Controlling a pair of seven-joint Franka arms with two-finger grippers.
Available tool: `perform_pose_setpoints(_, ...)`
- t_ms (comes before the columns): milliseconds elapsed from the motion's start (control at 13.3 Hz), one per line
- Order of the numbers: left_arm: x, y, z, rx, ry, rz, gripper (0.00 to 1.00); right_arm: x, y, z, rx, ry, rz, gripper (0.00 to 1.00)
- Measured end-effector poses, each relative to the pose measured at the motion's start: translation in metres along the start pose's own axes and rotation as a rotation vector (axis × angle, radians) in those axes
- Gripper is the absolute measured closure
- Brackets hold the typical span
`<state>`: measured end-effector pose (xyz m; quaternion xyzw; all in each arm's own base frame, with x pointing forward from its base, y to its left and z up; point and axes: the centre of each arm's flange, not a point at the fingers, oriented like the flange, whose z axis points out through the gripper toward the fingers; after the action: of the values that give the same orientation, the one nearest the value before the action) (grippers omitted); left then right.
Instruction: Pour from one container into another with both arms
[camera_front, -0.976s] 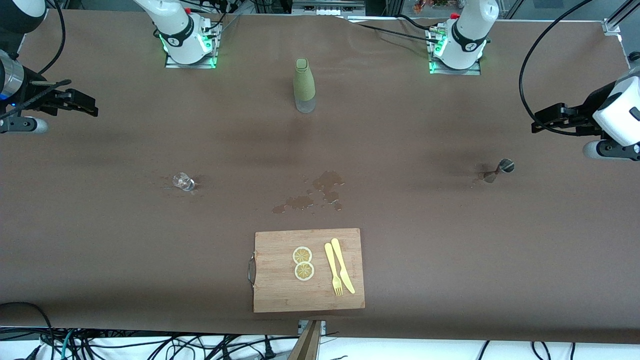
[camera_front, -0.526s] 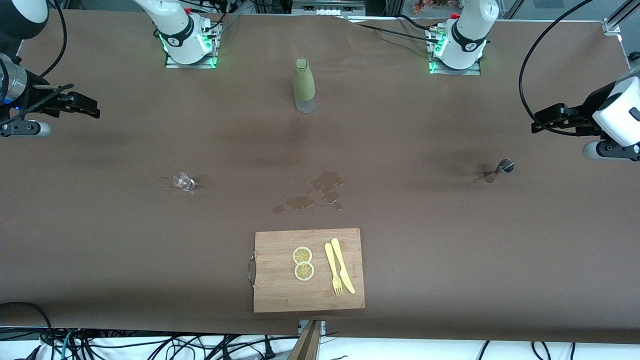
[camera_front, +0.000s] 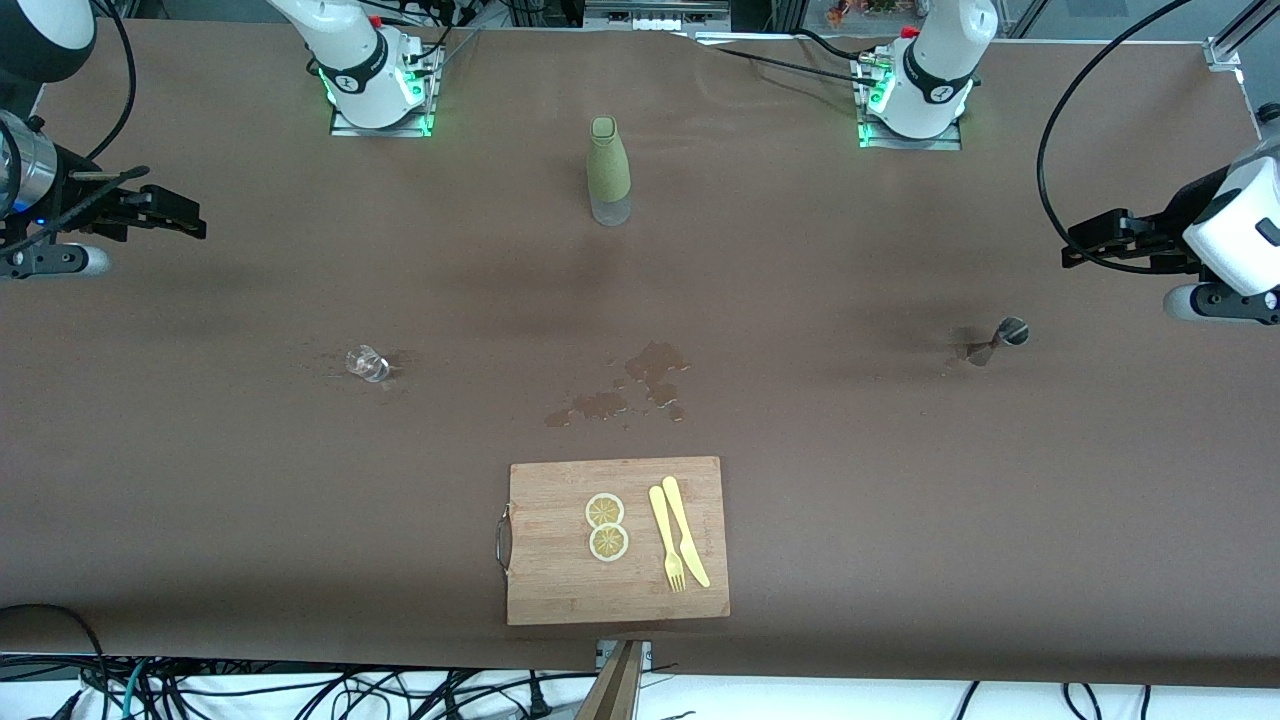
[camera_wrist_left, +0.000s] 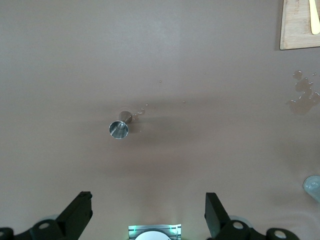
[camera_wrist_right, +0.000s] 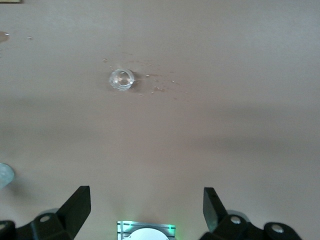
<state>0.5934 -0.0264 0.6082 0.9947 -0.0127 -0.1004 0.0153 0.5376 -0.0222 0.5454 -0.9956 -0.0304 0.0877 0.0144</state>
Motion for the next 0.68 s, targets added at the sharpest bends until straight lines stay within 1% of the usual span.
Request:
perform_pose_setpoints(150, 0.000, -0.001, 0.000, 0.000, 0.000, -0.002, 0.00, 0.001, 0.000, -0.002, 0.008, 0.007, -0.074, 0.00)
perform_pose_setpoints(300, 0.000, -0.007, 0.000, -0.010, 0.000, -0.011, 0.00, 0.003, 0.005, -0.001, 0.017, 0.021, -0.194, 0.00)
perform_pose_setpoints(375, 0.000, -0.013, 0.000, -0.032, 0.000, -0.022, 0.00, 0.005, 0.009, 0.002, 0.049, 0.025, -0.266, 0.00)
perform_pose_setpoints(526, 0.001, -0.049, 0.002, -0.094, -0.001, -0.065, 0.00, 0.011, 0.029, 0.016, 0.150, 0.040, -0.412, 0.00)
perform_pose_setpoints(601, 0.002, -0.079, 0.008, -0.111, -0.008, -0.046, 0.00, 0.015, 0.046, 0.028, 0.192, 0.046, -0.476, 0.00)
perform_pose_setpoints(676, 0.004, -0.110, 0.018, -0.127, -0.018, 0.005, 0.00, 0.019, 0.062, 0.040, 0.227, 0.052, -0.546, 0.00)
